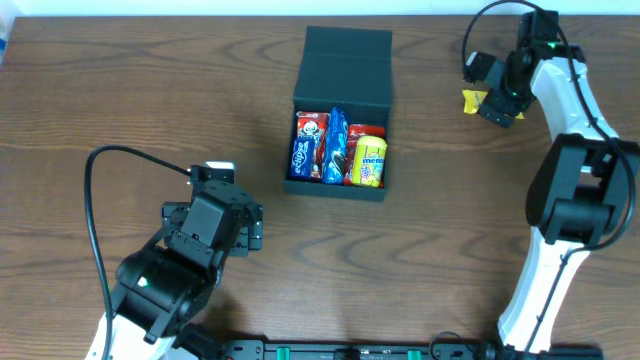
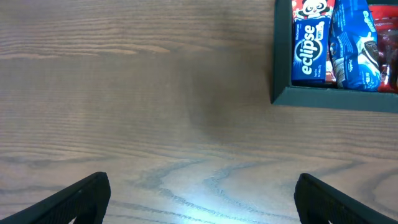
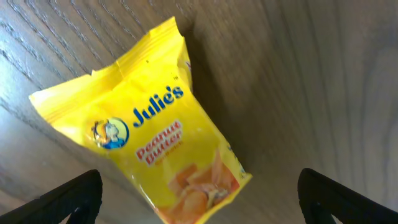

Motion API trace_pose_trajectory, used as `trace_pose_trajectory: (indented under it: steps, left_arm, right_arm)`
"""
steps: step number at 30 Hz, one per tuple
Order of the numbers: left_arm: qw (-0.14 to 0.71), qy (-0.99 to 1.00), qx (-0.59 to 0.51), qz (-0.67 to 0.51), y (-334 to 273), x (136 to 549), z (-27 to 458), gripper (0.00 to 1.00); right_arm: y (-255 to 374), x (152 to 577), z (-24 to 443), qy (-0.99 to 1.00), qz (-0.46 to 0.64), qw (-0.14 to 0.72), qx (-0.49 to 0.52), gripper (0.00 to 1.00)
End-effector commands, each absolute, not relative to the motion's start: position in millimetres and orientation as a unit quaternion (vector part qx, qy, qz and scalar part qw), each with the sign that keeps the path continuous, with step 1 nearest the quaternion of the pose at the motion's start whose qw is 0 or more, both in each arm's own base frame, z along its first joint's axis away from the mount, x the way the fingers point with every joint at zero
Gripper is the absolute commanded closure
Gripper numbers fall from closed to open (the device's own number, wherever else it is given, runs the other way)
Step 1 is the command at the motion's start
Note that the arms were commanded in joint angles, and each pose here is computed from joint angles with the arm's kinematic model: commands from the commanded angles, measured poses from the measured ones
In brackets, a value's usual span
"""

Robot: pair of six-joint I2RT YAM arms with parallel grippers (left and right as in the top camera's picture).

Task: Pack container
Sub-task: 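Lower the right gripper onto the Julie's wrapper and grasp it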

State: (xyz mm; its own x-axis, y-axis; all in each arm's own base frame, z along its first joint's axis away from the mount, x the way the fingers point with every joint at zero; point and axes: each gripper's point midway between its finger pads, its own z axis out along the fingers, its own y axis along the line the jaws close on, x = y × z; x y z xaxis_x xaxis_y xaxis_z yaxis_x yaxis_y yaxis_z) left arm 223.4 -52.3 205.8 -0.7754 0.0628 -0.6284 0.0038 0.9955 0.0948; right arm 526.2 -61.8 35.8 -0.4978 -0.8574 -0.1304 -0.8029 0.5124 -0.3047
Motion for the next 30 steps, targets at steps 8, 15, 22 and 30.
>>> trace_pose_trajectory:
  steps: [8, 15, 22, 30]
  left_arm:
    - [0.336, 0.94, 0.013, 0.055, -48, 224, 206, 0.05]
    - [0.336, 0.94, 0.013, 0.055, -48, 224, 206, 0.05]
    - [0.336, 0.94, 0.013, 0.055, -48, 224, 206, 0.05]
    - [0.336, 0.94, 0.013, 0.055, -48, 224, 206, 0.05]
  right_arm:
    - [-44, 531, 22, 0.852, -0.06, 0.155, -0.497, 0.01]
    - [-41, 529, 21, 0.854, -0.05, 0.157, -0.494, 0.01]
    - [-33, 521, 19, 0.854, -0.021, 0.154, -0.496, 0.01]
    - [-32, 508, 11, 0.86, -0.004, 0.129, -0.493, 0.01]
